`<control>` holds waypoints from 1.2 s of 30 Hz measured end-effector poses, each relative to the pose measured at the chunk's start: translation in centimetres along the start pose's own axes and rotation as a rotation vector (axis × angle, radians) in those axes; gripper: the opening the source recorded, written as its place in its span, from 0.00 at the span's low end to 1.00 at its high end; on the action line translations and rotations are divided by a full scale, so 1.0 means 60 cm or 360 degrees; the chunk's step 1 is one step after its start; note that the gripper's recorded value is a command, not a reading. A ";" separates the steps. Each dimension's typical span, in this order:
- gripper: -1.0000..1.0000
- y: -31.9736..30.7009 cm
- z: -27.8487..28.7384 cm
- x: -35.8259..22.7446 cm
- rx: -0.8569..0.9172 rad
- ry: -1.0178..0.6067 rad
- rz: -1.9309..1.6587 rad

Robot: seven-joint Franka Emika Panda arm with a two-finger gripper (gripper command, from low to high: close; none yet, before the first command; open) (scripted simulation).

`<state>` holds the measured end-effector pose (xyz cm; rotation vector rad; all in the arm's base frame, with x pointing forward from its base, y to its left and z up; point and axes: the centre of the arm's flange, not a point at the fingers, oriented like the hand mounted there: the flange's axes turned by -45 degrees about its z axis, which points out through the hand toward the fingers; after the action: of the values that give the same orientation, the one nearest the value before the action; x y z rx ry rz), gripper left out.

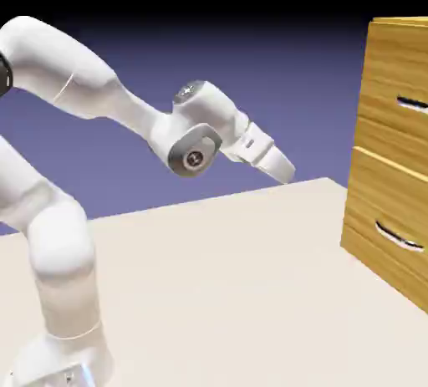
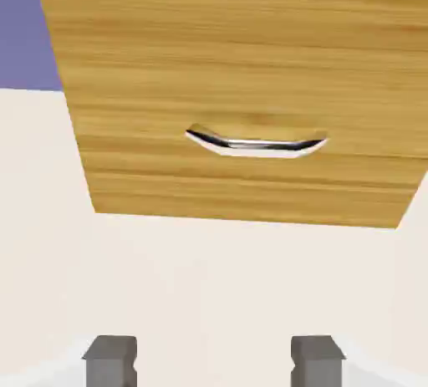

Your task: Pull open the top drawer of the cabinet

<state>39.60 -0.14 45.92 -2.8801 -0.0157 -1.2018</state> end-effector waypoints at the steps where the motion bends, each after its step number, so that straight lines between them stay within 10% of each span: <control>1: 0.50 0.009 0.006 0.007 0.0018 -0.0008 0.0068; 36: 0.50 0.212 0.246 0.112 0.0299 0.0089 0.1977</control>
<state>55.01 -12.49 40.11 -1.9468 1.3146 -0.8677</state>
